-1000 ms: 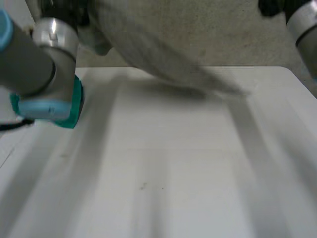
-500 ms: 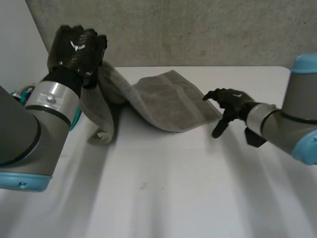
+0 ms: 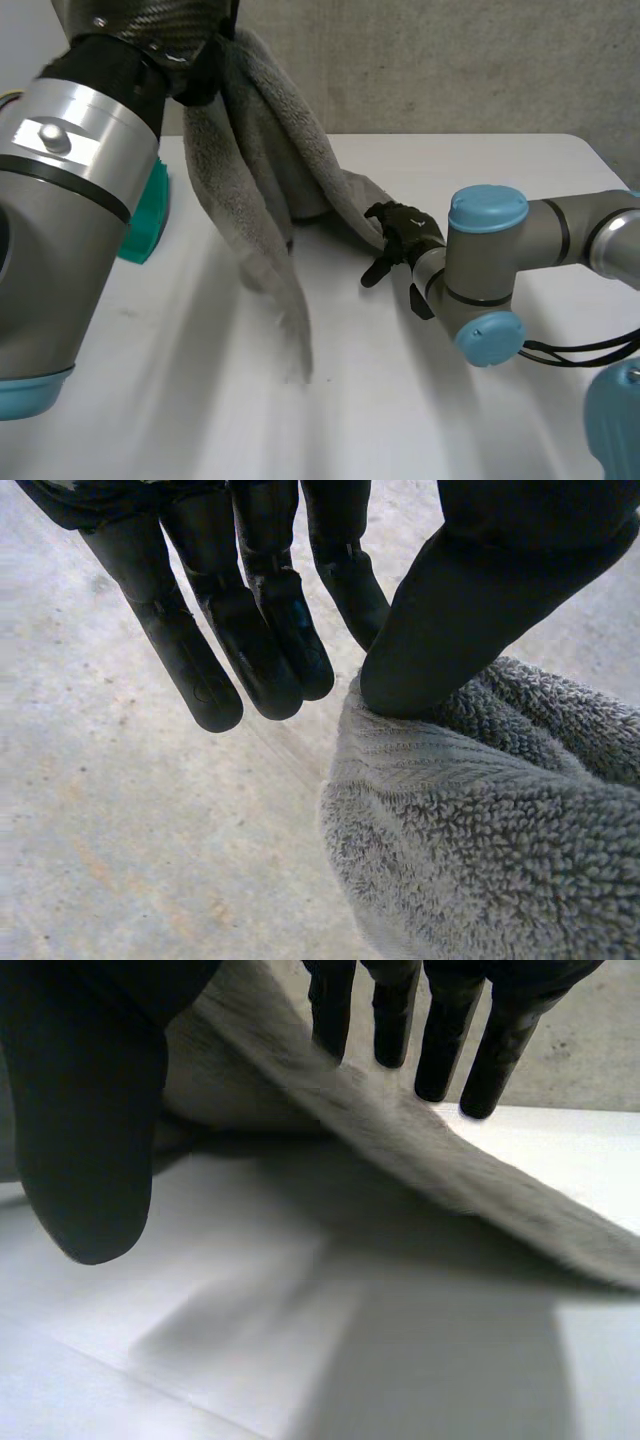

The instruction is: Fold the laundry.

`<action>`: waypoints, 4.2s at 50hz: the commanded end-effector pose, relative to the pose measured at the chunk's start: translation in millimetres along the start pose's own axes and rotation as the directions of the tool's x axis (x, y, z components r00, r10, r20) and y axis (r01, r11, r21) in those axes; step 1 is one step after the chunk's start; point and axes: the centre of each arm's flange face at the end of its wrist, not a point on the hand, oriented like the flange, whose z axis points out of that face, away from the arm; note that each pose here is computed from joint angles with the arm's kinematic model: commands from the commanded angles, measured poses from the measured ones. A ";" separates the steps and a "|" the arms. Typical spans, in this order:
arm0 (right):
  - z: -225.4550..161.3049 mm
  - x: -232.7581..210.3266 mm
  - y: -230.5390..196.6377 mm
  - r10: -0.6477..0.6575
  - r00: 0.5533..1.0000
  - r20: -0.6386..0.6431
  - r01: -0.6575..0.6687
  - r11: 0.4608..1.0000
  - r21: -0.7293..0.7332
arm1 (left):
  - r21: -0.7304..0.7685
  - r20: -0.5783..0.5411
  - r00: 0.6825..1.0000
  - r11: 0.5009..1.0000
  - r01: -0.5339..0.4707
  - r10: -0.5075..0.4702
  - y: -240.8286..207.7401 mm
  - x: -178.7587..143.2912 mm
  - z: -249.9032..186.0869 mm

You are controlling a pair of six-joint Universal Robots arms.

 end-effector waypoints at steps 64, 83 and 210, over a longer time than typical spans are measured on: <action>-59.7 36.3 -283.3 -0.590 0.501 -0.633 0.865 0.325 0.382 | 0.080 0.295 0.948 0.986 -0.150 0.120 95.4 -62.8 127.6; -36.3 76.9 -56.2 -0.821 0.560 -0.111 0.827 0.563 0.008 | -0.509 -0.045 0.992 0.852 -0.125 0.119 266.8 23.9 -8.8; -182.9 129.7 -48.1 -0.488 0.831 0.266 0.540 0.598 -0.592 | -0.834 -0.164 0.985 0.542 -0.109 -0.055 194.9 -38.0 -105.9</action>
